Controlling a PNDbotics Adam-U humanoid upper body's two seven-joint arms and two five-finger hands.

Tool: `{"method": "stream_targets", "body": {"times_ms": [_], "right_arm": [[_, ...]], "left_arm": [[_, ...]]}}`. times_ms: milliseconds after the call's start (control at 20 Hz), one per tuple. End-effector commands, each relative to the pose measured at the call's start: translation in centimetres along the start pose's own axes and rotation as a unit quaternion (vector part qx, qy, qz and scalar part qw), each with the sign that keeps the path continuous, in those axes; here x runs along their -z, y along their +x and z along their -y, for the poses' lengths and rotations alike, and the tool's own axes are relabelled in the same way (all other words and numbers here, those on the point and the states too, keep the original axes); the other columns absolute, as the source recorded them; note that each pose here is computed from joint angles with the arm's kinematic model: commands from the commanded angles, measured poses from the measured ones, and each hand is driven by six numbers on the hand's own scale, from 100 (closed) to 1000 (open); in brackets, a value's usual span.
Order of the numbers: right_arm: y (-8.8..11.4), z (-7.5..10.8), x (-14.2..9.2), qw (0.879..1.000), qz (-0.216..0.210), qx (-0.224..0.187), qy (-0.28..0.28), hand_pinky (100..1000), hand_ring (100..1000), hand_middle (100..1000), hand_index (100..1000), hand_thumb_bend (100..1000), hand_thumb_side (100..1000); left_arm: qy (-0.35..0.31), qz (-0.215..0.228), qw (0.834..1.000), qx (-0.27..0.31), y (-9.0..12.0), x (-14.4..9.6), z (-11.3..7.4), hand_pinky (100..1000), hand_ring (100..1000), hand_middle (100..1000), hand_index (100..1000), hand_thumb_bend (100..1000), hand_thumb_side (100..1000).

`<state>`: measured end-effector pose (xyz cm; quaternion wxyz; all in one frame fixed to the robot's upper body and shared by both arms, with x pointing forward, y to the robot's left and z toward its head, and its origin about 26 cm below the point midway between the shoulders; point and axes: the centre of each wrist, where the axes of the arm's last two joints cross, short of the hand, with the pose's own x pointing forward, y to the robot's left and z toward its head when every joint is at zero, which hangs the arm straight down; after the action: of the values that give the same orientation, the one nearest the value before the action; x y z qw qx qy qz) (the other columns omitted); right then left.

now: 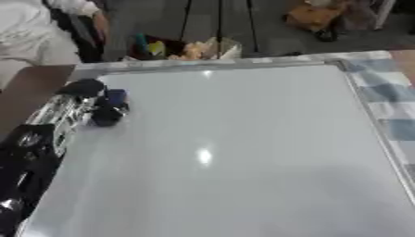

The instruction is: Wipe the whiteboard clean with a brush.

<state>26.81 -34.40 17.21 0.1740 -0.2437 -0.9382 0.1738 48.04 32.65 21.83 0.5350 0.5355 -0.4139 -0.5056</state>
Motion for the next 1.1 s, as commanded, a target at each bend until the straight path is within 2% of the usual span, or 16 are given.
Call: {"method": "stream_targets", "body": {"times_ms": [50, 400, 1100], "right_arm": [[0.2, 0.7, 0.6, 1.0, 0.013, -0.007, 0.001, 778, 809, 702, 857, 100, 962], [0.2, 0.7, 0.5, 1.0, 0.013, -0.008, -0.001, 778, 809, 702, 857, 100, 962], [0.2, 0.7, 0.5, 1.0, 0.013, -0.009, -0.001, 779, 810, 702, 857, 100, 964]], "left_arm": [[-0.007, -0.037, 0.999, 0.003, -2.5, 0.0, 0.2, 337, 428, 304, 375, 100, 700], [-0.012, -0.07, 0.997, -0.007, -4.2, 0.1, 1.1, 337, 426, 303, 374, 100, 697], [-0.009, -0.067, 0.998, -0.014, -4.1, 0.2, 1.4, 330, 419, 297, 371, 100, 696]]}}
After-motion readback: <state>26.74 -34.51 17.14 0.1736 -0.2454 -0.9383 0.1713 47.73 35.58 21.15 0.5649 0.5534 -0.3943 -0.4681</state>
